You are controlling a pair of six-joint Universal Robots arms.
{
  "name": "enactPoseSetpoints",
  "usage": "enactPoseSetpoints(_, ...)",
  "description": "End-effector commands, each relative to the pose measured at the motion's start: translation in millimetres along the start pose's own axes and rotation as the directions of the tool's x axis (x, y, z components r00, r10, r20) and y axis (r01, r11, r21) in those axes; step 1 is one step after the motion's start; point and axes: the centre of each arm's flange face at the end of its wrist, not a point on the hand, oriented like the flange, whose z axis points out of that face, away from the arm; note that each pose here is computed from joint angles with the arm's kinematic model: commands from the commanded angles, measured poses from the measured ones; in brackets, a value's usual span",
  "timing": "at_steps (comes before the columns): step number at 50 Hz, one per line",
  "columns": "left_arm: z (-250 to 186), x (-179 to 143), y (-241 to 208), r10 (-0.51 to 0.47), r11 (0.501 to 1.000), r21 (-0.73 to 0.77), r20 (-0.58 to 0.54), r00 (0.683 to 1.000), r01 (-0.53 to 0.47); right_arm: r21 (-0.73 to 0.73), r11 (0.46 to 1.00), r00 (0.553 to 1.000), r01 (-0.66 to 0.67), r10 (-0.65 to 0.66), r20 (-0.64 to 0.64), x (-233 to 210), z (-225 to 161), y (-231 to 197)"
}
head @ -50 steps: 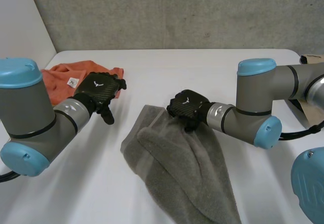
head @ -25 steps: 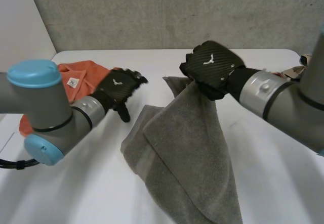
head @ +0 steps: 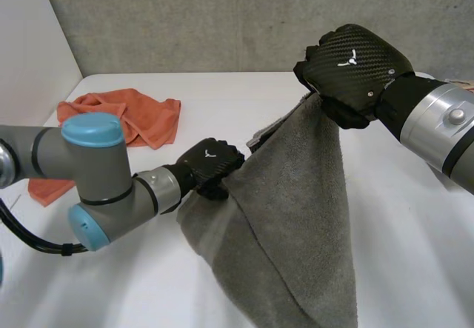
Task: Fold the laundry.
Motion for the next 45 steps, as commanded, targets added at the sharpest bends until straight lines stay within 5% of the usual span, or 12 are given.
enactPoseSetpoints(1,16.5,-15.2,0.0,0.024,1.000,-0.007,0.137,0.990,-0.023,-0.056,0.998,1.000,-0.011,0.009,-0.022,10.1,4.7,22.3)
enactPoseSetpoints(10,24.9,-72.6,-65.1,0.087,0.952,0.214,0.497,0.863,-0.219,-0.129,0.991,1.000,-0.020,0.021,0.004,4.9,50.7,70.9)
enactPoseSetpoints(15,7.1,-100.3,-147.1,0.064,0.808,0.418,0.637,0.768,-0.415,-0.090,0.995,0.979,0.032,-0.050,-0.197,39.2,87.5,80.4)
enactPoseSetpoints(19,-11.7,-115.9,-198.2,0.019,0.690,0.487,0.728,0.686,-0.536,0.087,0.991,0.887,0.098,-0.048,-0.459,74.0,111.4,53.4)
enactPoseSetpoints(20,-16.4,-119.1,-207.3,0.009,0.669,0.491,0.745,0.667,-0.558,0.174,0.976,0.835,0.132,-0.015,-0.550,88.7,114.6,39.9)
enactPoseSetpoints(24,-45.7,-126.1,-247.5,-0.040,0.586,0.494,0.809,0.586,-0.642,0.331,0.915,0.726,0.229,0.066,-0.685,115.9,112.7,10.4)
enactPoseSetpoints(30,-60.3,-114.2,-251.5,-0.021,0.592,0.481,0.811,0.584,-0.647,0.371,0.891,0.711,0.260,0.083,-0.698,120.5,100.9,-14.0)
enactPoseSetpoints(34,-67.5,-98.0,-229.8,0.015,0.653,0.448,0.799,0.602,-0.611,0.324,0.927,0.760,0.188,0.072,-0.646,99.4,96.3,-1.2)
enactPoseSetpoints(39,-78.1,-68.2,-175.9,0.112,0.764,0.334,0.774,0.623,-0.552,0.162,0.986,0.884,0.025,0.054,-0.464,45.0,83.7,44.8)
enactPoseSetpoints(45,-75.9,-35.7,-102.5,0.212,0.865,0.188,0.704,0.678,-0.466,-0.065,0.991,0.956,-0.121,0.099,-0.277,-10.2,56.0,90.5)
